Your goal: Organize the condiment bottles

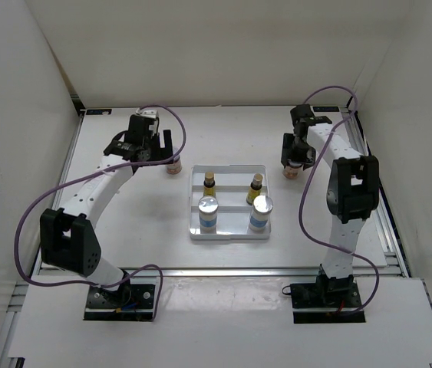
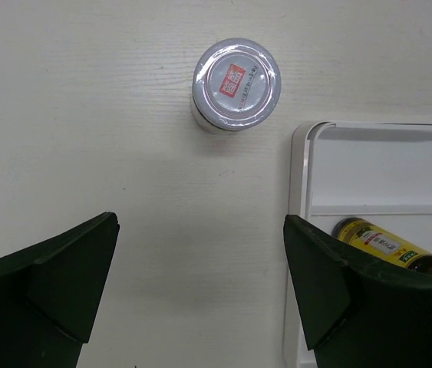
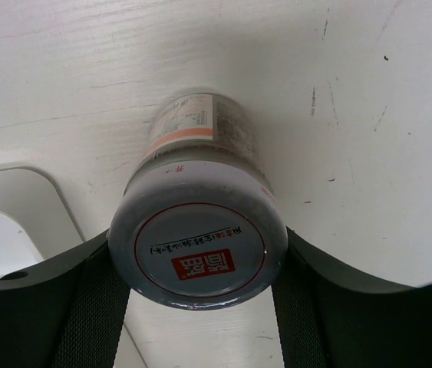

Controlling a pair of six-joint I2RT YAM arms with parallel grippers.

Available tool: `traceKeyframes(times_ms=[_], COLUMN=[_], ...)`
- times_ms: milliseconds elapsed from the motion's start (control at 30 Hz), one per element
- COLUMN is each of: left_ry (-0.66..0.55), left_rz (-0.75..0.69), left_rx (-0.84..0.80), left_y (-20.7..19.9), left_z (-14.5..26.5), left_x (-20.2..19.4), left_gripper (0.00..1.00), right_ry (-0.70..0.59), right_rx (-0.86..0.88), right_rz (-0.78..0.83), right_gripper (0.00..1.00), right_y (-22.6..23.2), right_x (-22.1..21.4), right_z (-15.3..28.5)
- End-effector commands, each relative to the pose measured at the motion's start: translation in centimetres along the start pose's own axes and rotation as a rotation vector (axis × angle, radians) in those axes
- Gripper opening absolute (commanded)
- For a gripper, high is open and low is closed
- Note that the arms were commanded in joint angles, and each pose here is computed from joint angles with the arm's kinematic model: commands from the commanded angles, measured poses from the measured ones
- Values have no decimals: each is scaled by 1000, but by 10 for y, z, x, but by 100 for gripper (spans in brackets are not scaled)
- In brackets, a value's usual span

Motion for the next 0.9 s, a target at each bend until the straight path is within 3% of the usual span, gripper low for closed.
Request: traceKeyframes(times_ms=[0,167,467,867], left_ry=[-54,-47,-31,-40], left_rz=[1,-10,-13,-21], left_rx=[-12,1,16,23], left_y=[2,5,7,10], left_z=[17,15,10,13], left_x=[10,6,1,-1], left_gripper=[99,99,99,99], right_ry=[-74,-214,-307,-327], right_rx=[-14,54,150,244], right_rz=[13,152,339,380], right_gripper=[11,0,0,0], right_y=[-4,38,111,138], right_x=[20,30,26,19], right_z=[13,59,90,104])
Point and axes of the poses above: each gripper's point midway between its finger pads, its own z axis back along the fingers, its own y axis along the line the jaws close on, x = y × z, the point moved 2 cm from there along z, back along the fingers, and after that the axes turned 2 degrees about z, right-handed, at the moved point
